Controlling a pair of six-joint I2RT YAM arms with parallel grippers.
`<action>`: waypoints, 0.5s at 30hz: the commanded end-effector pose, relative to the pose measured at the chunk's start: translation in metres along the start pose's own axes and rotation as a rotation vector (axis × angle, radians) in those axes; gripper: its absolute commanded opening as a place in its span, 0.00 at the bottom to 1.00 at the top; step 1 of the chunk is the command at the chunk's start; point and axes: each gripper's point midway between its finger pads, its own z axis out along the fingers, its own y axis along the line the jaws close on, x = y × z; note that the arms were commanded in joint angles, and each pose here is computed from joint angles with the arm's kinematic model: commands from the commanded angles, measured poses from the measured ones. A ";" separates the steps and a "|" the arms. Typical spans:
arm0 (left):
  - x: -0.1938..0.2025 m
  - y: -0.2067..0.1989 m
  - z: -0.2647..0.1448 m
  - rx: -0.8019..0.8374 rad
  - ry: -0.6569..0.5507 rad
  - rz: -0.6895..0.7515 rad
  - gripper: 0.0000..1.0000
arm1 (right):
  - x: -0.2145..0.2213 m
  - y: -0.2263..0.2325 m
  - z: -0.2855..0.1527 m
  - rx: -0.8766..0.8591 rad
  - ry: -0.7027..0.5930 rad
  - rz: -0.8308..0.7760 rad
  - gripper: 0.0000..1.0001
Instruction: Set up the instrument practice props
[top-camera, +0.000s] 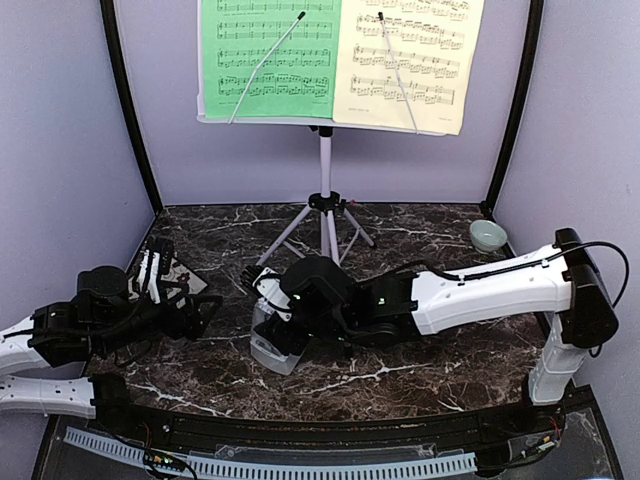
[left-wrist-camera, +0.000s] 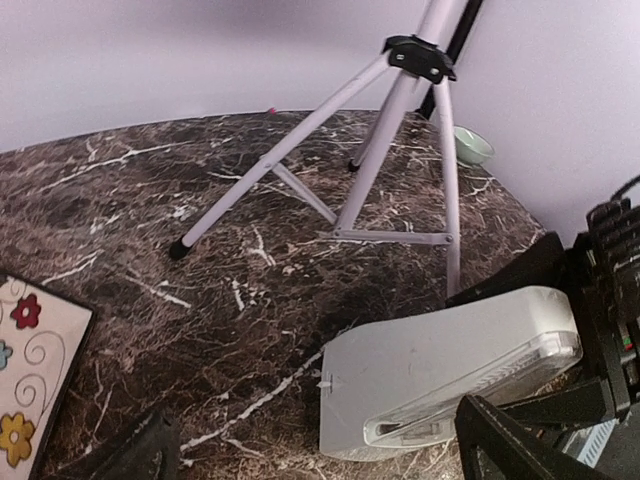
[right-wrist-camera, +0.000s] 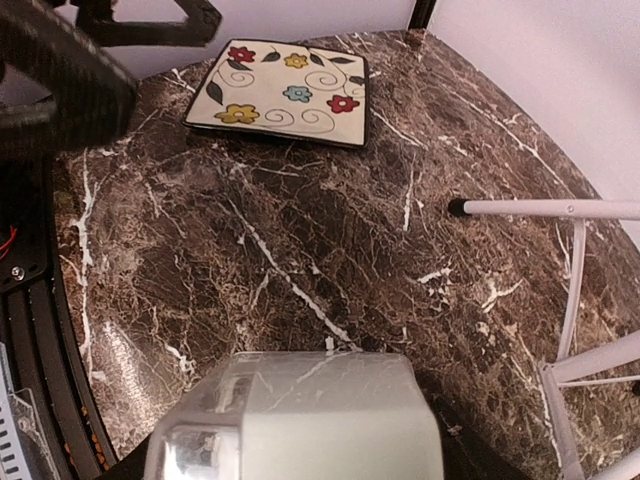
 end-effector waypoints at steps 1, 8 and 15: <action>0.018 0.035 -0.005 -0.167 0.034 -0.154 0.99 | -0.066 -0.015 -0.010 0.050 -0.212 0.134 0.03; 0.021 0.027 -0.003 -0.137 0.068 -0.143 0.99 | -0.045 -0.009 0.009 0.053 -0.142 0.091 0.37; 0.017 -0.007 0.012 -0.005 0.125 -0.061 0.99 | -0.065 -0.004 -0.013 -0.013 -0.198 0.093 0.90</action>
